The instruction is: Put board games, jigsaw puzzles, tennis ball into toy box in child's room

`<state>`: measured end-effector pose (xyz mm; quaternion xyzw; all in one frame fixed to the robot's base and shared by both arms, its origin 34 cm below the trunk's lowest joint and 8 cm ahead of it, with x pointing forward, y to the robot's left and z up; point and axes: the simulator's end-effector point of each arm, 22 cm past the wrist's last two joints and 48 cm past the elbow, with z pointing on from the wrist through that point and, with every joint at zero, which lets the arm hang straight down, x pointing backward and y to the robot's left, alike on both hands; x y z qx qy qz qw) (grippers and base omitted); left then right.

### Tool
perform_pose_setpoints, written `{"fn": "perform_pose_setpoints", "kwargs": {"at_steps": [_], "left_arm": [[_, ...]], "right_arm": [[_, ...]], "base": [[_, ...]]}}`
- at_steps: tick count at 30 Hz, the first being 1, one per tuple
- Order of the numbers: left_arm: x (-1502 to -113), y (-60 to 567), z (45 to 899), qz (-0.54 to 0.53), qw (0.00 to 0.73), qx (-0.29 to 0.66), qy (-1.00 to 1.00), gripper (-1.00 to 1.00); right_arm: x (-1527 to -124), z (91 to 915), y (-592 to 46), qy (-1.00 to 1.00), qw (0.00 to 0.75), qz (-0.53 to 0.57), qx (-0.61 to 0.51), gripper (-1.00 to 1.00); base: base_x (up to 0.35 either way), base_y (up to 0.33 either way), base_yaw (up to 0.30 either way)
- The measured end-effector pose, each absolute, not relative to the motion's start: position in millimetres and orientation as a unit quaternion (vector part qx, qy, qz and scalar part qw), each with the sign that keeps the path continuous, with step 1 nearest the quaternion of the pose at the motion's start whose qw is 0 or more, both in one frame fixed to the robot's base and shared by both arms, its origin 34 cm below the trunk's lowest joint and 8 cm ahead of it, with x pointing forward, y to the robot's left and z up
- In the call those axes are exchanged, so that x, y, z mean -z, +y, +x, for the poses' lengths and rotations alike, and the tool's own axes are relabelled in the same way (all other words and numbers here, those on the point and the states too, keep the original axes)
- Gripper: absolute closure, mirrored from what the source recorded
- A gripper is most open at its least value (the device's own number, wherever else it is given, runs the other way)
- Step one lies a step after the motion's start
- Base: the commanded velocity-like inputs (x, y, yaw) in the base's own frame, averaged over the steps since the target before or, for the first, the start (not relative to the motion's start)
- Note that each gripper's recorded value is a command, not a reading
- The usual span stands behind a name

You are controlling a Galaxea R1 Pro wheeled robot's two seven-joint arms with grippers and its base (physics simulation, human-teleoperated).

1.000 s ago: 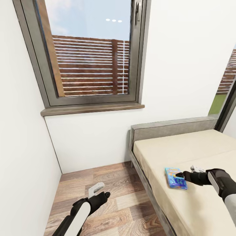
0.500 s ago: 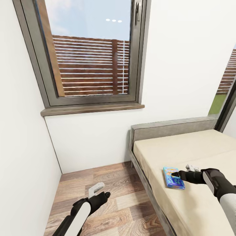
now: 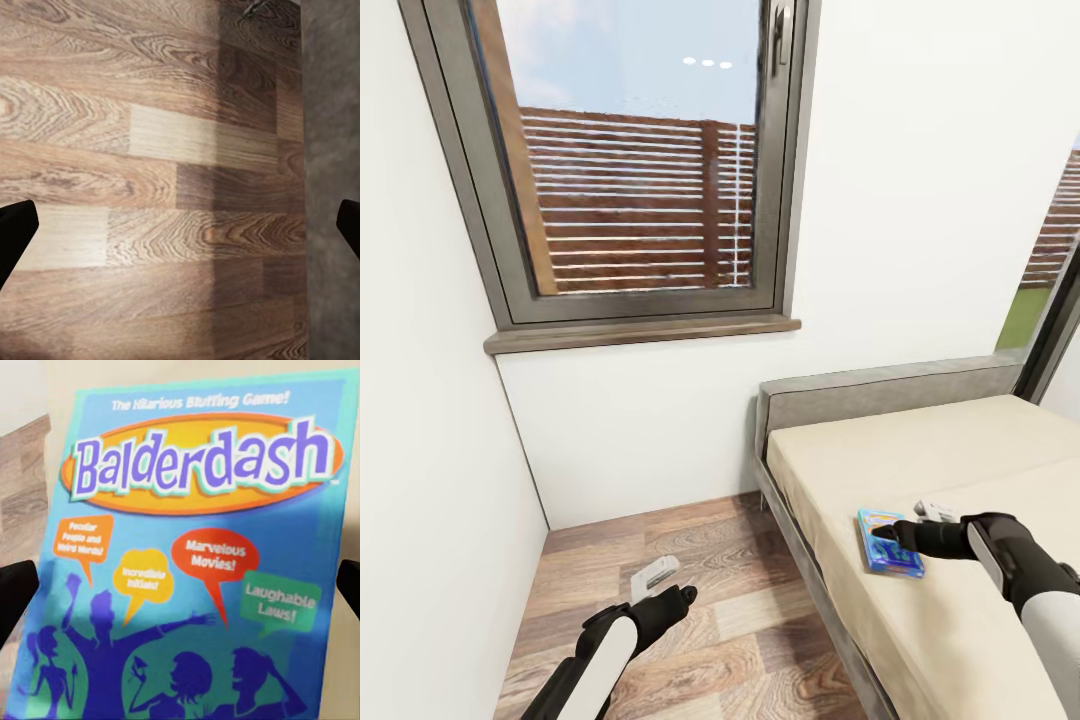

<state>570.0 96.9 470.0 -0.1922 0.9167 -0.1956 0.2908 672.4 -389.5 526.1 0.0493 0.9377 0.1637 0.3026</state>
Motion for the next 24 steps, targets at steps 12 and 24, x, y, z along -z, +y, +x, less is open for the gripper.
{"fn": "perform_pose_setpoints", "kwargs": {"at_steps": [12,24], "left_arm": [[-470.6,97.6,571.1,-0.194,0.294,0.195,0.915,-1.00],[-468.5,97.5,569.9,-0.195,0.291,0.195,0.916,-1.00]], "right_arm": [[-525.0,671.6,-378.7,0.941,0.296,0.022,-0.160,-1.00],[-525.1,671.4,-378.0,0.941,0.296,0.022,-0.161,-1.00]], "base": [[0.000,0.000,0.000],[0.000,0.000,0.000]]}}
